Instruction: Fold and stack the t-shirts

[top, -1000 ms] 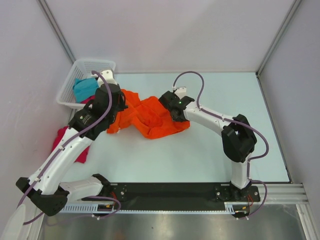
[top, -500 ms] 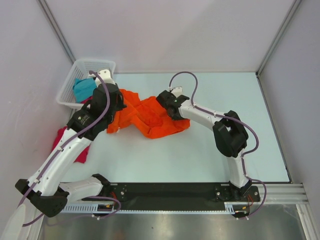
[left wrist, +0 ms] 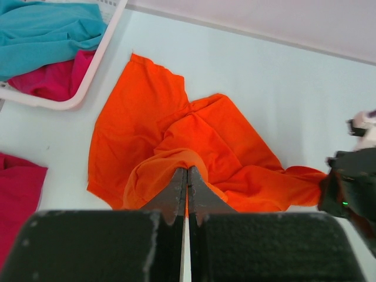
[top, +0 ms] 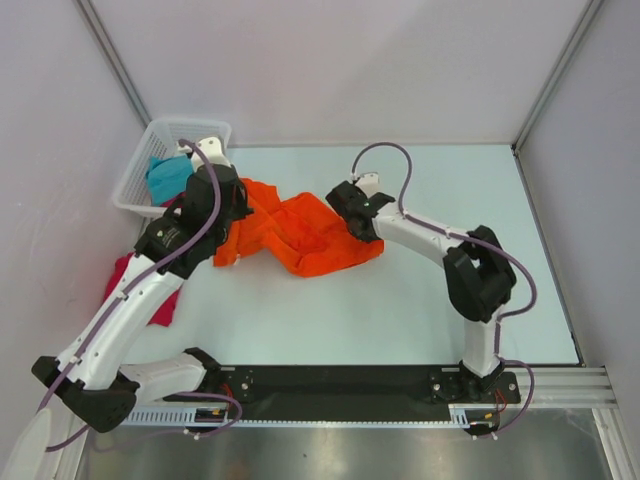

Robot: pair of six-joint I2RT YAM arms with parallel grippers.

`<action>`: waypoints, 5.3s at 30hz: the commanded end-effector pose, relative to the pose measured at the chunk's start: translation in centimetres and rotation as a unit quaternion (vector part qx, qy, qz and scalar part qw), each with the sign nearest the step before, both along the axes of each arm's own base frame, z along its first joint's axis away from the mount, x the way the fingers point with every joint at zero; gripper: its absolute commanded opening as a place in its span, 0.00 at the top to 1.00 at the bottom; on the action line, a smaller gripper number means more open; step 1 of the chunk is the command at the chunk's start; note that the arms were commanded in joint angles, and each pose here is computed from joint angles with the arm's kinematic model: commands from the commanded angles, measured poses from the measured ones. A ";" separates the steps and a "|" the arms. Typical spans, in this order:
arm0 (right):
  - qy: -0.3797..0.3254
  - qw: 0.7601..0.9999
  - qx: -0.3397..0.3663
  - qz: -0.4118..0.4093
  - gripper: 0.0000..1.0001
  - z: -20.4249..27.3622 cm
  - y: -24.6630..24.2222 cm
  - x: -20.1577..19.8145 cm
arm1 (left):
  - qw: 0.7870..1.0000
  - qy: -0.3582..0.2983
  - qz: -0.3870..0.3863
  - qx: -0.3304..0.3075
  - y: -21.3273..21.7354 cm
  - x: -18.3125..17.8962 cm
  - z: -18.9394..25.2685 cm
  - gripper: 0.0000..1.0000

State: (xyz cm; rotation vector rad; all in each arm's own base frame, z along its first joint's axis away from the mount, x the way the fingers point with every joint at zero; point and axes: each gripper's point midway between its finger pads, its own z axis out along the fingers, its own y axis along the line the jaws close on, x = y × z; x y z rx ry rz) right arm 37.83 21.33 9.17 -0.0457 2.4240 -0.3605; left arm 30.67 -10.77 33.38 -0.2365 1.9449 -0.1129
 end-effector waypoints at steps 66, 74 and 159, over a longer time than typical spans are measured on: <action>-0.252 0.953 0.113 -0.127 1.00 27.1 -8.8 4.9 | 0.997 -0.030 0.056 -0.050 7.7 4.3 9.2 1.00; -0.192 0.954 0.173 -0.150 1.00 23.0 -13.6 11.9 | 0.996 -0.005 0.060 -0.059 9.8 9.7 8.1 1.00; -0.051 0.977 0.173 -0.112 1.00 12.1 -13.8 -1.1 | 0.985 0.002 -0.086 -0.148 6.3 1.3 1.4 1.00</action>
